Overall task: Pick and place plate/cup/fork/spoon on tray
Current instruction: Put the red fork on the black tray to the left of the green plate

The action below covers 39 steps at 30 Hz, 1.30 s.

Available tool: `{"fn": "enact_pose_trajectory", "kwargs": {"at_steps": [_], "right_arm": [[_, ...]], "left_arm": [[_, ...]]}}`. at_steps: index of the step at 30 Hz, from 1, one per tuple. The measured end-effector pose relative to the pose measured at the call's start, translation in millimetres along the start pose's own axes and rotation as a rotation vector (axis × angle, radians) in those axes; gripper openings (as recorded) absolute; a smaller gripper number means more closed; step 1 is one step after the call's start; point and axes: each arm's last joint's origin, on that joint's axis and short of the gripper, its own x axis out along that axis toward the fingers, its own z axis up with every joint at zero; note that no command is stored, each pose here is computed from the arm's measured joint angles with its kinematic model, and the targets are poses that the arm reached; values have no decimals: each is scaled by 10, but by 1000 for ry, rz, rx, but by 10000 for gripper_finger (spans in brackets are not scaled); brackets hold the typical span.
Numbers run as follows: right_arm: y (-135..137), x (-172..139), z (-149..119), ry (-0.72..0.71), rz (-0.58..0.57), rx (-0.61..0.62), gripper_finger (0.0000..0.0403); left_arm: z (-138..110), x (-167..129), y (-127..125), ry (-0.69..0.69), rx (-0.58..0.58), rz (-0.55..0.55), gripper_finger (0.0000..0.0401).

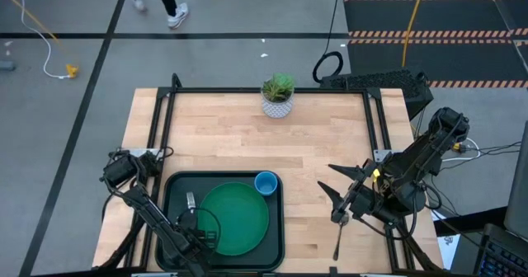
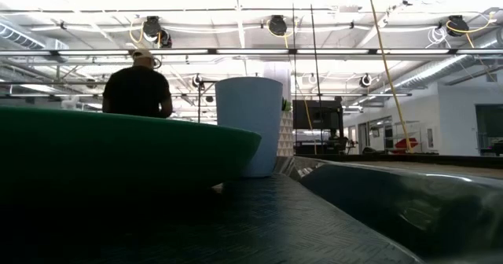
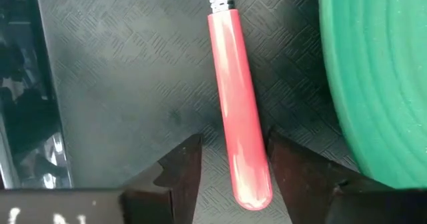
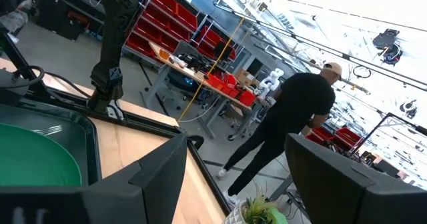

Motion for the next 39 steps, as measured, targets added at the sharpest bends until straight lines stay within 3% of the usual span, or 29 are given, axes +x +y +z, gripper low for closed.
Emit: {"fn": "enact_pose_trajectory", "kwargs": {"at_steps": [7,11,16,22,26,39], "right_arm": [[0,0,0,1,0,1,247],[0,0,0,1,0,1,247],[0,0,0,0,0,1,247],[3,2,-1,-1,1,-6,247],[15,2,-10,1,4,-23,247],[22,3,-13,1,5,-29,247]], "left_arm": [[1,-149,0,-5,30,-9,165],[27,-445,19,38,60,-59,148],[141,-653,152,34,78,5,122],[375,-721,305,-140,124,164,97],[533,-600,291,-203,141,242,87],[969,-19,240,-214,251,390,42]]}}
